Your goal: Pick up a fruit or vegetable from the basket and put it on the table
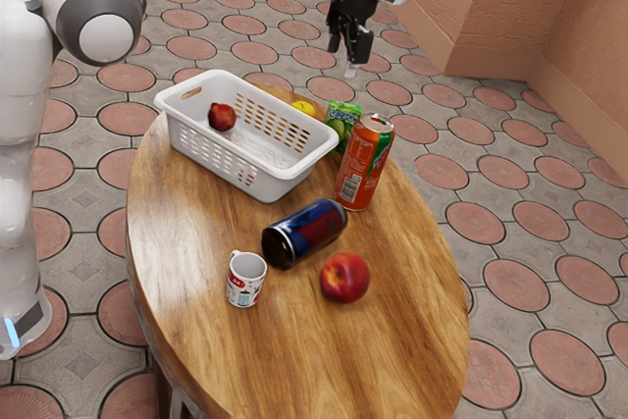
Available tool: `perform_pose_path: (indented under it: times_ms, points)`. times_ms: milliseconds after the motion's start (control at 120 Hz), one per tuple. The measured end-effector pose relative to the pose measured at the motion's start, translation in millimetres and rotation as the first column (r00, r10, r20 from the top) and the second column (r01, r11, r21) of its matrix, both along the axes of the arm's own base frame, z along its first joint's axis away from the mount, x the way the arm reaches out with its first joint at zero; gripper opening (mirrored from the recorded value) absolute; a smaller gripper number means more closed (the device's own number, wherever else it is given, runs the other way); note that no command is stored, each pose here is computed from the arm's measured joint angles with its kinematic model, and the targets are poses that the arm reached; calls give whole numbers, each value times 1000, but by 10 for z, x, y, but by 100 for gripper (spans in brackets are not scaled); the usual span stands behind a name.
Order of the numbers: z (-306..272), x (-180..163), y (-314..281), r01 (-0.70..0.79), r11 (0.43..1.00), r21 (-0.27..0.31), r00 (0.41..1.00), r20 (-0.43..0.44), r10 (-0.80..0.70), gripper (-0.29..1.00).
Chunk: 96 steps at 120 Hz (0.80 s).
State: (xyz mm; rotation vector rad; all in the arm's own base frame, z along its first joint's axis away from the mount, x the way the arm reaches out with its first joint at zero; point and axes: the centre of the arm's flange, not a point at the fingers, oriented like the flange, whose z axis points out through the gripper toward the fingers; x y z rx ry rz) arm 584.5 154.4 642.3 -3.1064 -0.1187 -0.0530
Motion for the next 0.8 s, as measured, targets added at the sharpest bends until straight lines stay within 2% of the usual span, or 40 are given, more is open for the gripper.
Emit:
perform_pose_path:
  times_ms: [275, 517, 800]
  points:
    - [29, -15, 15, -4, 1000, 2, 1000, 8, 4, 70]
    - [106, -188, 53, -184, 983, -22, 983, -23, 183, 70]
    - [108, -245, 17, -384, 922, -42, 923, -55, 382, 70]
